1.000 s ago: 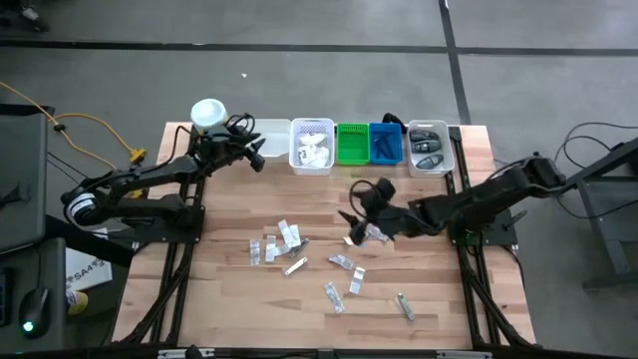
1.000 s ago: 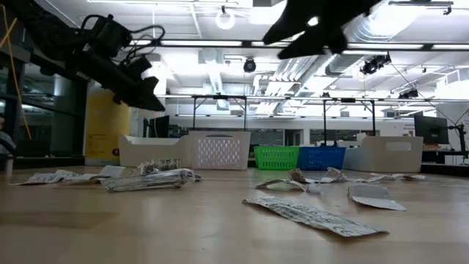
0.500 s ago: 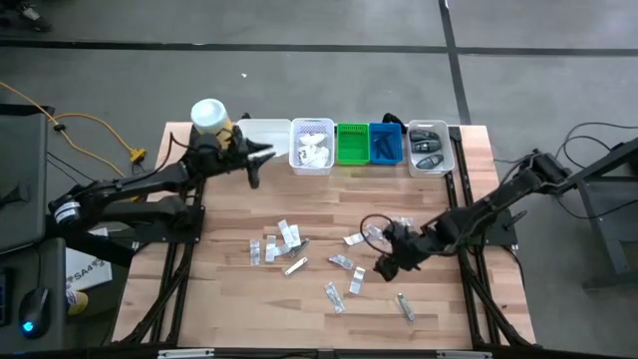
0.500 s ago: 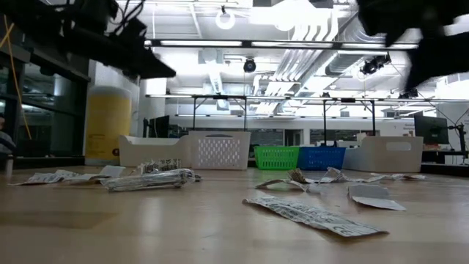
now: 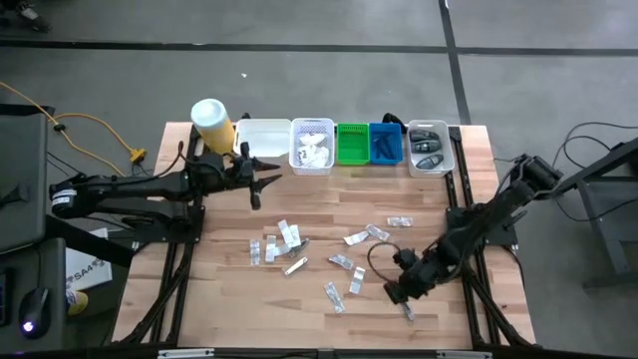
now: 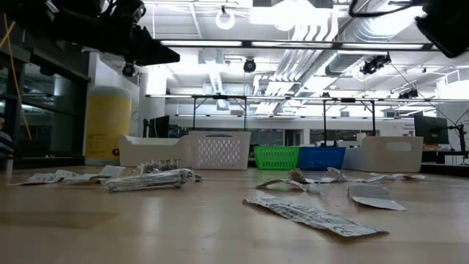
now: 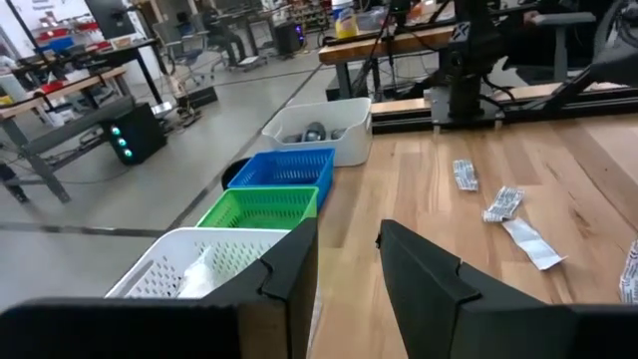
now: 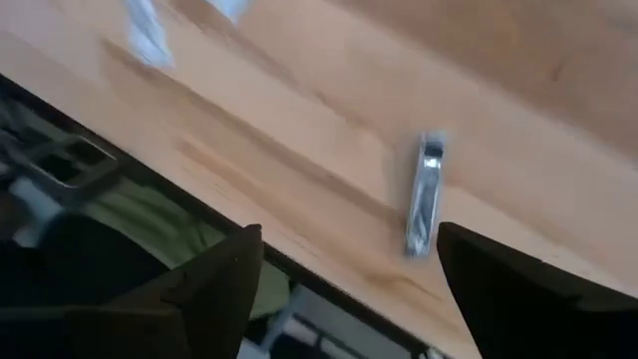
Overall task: Pick & Place Travel size toiletries
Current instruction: Put the silver nail cutter into the left white bin
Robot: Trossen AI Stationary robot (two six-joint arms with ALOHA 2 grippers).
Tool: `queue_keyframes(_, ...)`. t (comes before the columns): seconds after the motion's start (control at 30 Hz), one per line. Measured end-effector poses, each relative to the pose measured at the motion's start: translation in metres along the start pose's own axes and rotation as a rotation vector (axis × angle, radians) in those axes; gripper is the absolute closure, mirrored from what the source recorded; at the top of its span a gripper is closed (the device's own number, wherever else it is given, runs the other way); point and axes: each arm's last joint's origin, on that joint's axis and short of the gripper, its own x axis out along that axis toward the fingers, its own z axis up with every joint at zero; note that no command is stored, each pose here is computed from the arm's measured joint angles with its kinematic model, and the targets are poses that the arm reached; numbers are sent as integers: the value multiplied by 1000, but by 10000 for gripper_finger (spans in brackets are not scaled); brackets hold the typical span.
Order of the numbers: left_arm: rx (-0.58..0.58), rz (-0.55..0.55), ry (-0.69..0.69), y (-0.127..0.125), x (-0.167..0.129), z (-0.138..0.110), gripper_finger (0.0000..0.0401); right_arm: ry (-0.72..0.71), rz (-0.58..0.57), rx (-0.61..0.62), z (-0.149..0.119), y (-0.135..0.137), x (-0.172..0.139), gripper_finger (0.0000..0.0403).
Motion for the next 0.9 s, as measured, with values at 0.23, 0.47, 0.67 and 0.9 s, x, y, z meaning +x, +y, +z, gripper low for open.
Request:
queue_keyframes(0.23, -6, 1, 10, -1, 0, -1, 288, 27, -137, 26, -7, 3, 36, 109)
queue_keyframes(0.47, -22, -1, 23, -2, 0, -2, 288, -7, -283, -4, -4, 4, 58, 109)
queue_keyframes(0.67, -25, 0, 24, -1, 0, -2, 288, 29, -322, -4, -9, 0, 73, 109)
queue_keyframes(0.9, -26, 1, 24, -1, 0, -2, 288, 28, -336, 1, -13, -3, 83, 129)
